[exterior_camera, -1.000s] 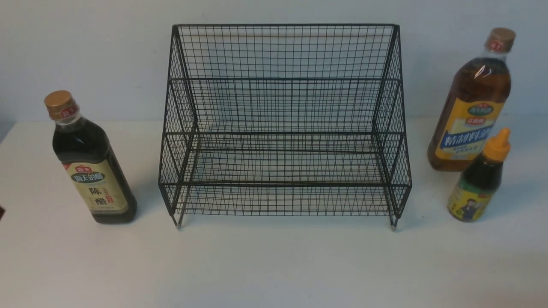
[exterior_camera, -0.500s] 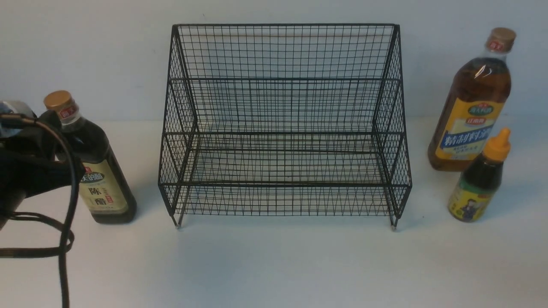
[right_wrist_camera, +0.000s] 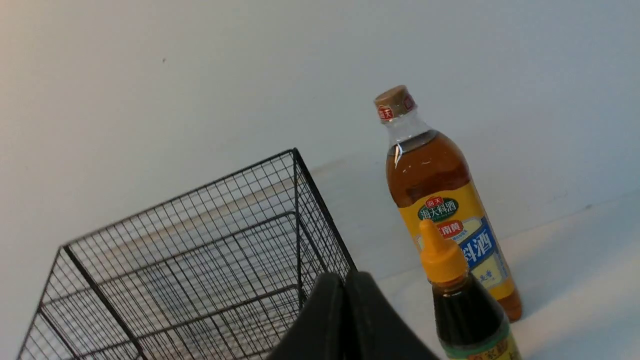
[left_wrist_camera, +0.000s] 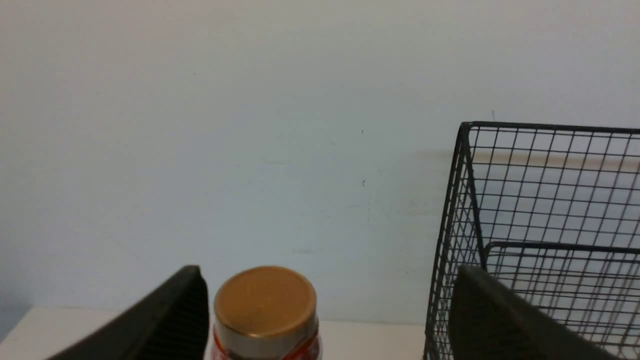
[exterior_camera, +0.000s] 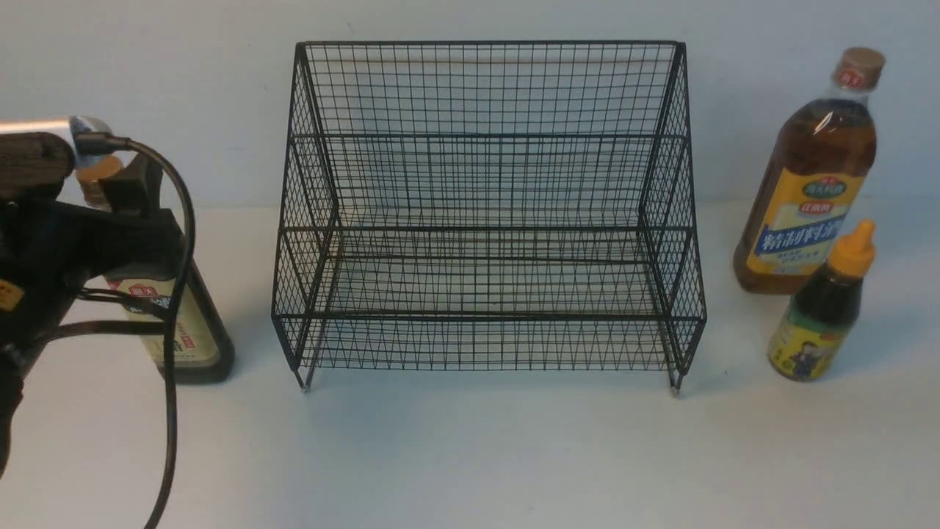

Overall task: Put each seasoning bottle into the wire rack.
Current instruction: Use the left arm to grab the condiment bottle closest to it

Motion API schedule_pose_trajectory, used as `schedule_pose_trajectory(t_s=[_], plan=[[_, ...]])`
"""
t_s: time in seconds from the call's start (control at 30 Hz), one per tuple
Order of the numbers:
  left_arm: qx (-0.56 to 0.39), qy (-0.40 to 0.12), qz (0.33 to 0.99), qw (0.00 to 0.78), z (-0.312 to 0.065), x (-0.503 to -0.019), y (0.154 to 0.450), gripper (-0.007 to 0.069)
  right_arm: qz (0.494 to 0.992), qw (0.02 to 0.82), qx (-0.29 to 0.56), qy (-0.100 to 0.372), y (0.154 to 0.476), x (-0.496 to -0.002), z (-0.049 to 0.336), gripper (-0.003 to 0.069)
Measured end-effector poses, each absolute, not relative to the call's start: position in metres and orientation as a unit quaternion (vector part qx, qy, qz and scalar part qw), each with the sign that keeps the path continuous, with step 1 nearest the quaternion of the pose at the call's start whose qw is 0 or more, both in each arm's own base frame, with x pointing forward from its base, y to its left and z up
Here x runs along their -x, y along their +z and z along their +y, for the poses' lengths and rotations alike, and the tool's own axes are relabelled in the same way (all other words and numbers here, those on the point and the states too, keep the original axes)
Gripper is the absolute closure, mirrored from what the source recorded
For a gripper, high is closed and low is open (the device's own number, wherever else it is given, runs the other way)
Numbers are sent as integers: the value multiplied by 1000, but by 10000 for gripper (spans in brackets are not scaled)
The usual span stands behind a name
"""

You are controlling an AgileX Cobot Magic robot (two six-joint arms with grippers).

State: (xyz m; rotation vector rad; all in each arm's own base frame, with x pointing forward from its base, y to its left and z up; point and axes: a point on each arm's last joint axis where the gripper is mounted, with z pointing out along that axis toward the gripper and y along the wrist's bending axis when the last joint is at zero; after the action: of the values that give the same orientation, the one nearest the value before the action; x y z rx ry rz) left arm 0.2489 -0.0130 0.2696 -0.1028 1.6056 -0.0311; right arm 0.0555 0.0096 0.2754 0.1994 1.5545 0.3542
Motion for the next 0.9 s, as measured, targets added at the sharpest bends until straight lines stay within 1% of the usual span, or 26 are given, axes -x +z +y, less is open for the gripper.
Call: schedule_pose_trajectory(t_s=[0.03, 0.07, 0.1, 0.13, 0.27, 0.33, 0.5, 0.67, 0.9], plan=[[53, -8, 724, 687, -12, -255, 267, 31, 717, 679, -64, 143, 287, -61, 11, 672], [53, -6, 726, 686, -12, -256, 266, 31, 723, 674, -57, 141, 289, -63, 12, 672], [66, 0, 730, 681, -10, -260, 263, 31, 749, 649, -27, 129, 298, -70, 15, 672], [75, 5, 732, 677, -9, -261, 261, 31, 761, 636, -13, 124, 302, -73, 16, 672], [98, 24, 732, 674, -4, -266, 259, 31, 785, 608, 16, 115, 310, -84, 18, 672], [105, 35, 726, 678, -2, -270, 261, 31, 790, 601, 18, 119, 311, -89, 19, 672], [103, 39, 725, 680, -3, -279, 262, 31, 793, 596, 16, 125, 311, -92, 20, 672], [102, 45, 736, 668, -2, -287, 252, 31, 794, 594, 16, 126, 310, -93, 20, 672], [117, 63, 743, 656, 11, -290, 244, 41, 795, 593, 16, 126, 310, -93, 20, 672]])
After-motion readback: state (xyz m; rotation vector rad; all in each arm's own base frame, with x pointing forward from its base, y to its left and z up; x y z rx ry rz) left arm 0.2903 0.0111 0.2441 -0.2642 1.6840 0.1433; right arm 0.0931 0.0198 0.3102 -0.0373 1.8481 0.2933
